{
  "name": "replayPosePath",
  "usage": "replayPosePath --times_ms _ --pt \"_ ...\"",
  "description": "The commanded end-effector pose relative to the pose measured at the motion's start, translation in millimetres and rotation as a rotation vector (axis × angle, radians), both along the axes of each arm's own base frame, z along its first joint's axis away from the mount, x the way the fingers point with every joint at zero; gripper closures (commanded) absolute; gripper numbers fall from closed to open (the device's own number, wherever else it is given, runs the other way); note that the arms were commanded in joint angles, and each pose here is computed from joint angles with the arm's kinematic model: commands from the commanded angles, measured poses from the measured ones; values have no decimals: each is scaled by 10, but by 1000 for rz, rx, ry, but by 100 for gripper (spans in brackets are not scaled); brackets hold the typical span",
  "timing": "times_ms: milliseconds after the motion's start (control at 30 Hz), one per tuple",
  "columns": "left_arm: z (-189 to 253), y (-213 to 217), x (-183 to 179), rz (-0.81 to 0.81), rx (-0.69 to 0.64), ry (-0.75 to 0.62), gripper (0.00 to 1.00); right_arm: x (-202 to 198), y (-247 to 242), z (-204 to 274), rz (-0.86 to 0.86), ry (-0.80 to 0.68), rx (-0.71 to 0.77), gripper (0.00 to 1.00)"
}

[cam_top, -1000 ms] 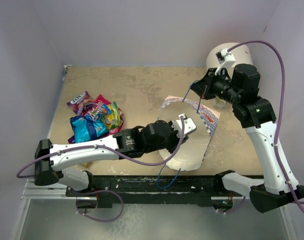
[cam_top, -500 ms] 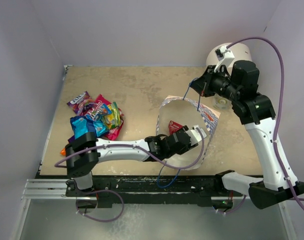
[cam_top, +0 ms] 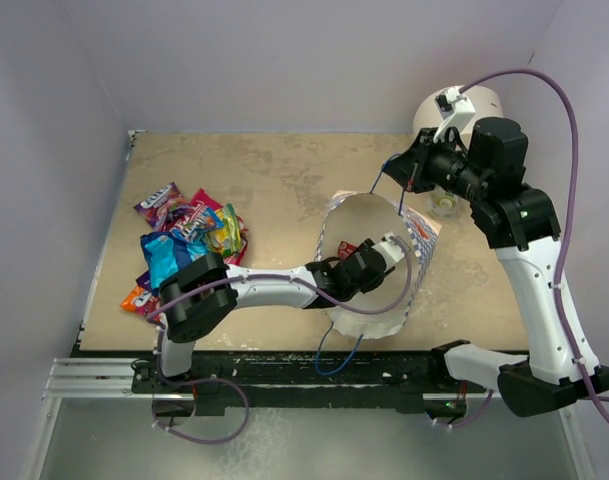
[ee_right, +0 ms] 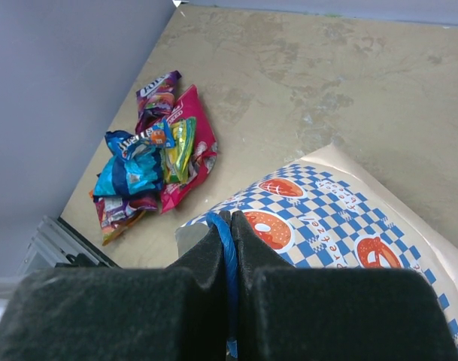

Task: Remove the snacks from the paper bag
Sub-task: Take out the snack from the paper bag.

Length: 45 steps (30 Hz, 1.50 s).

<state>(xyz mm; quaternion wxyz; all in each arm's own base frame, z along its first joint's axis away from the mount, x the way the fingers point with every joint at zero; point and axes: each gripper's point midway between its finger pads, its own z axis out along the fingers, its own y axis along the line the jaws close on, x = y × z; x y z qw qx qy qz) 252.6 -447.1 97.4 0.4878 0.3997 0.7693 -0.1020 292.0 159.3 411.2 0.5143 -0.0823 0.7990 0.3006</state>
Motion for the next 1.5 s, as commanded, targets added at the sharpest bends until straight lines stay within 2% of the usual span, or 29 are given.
replayPosePath --times_ms 0,100,200,467,500,567,700,800,1000,1300,1400,1467 --pt "115 -68 329 139 -88 8 46 4 24 153 7 -45 23 100" --pt "-81 12 513 219 -54 41 32 9 50 138 12 -34 39 100" --pt "-225 54 593 231 -8 29 25 2 59 139 16 -32 44 100" --pt "-781 174 631 252 112 95 24 -3 94 152 41 -31 45 100" --pt "-836 182 614 240 125 107 26 -1 96 151 41 -29 45 100" --pt "-908 176 581 211 141 121 37 4 93 156 38 -26 46 100" --pt "-879 135 571 168 153 117 64 -21 85 170 36 -24 48 100" --pt "-683 106 590 152 141 95 83 -60 72 150 36 -18 42 100" --pt "-105 128 353 41 47 127 96 -95 14 103 21 -30 17 100" --pt "1070 493 -767 -333 -217 311 100 -20 -39 -11 -17 -52 1 100" --pt "1618 722 -1171 -483 -330 315 100 18 -51 -68 -29 -48 -7 100" --pt "1974 947 -1274 -485 -396 270 100 35 -63 -104 -34 -45 -16 100"
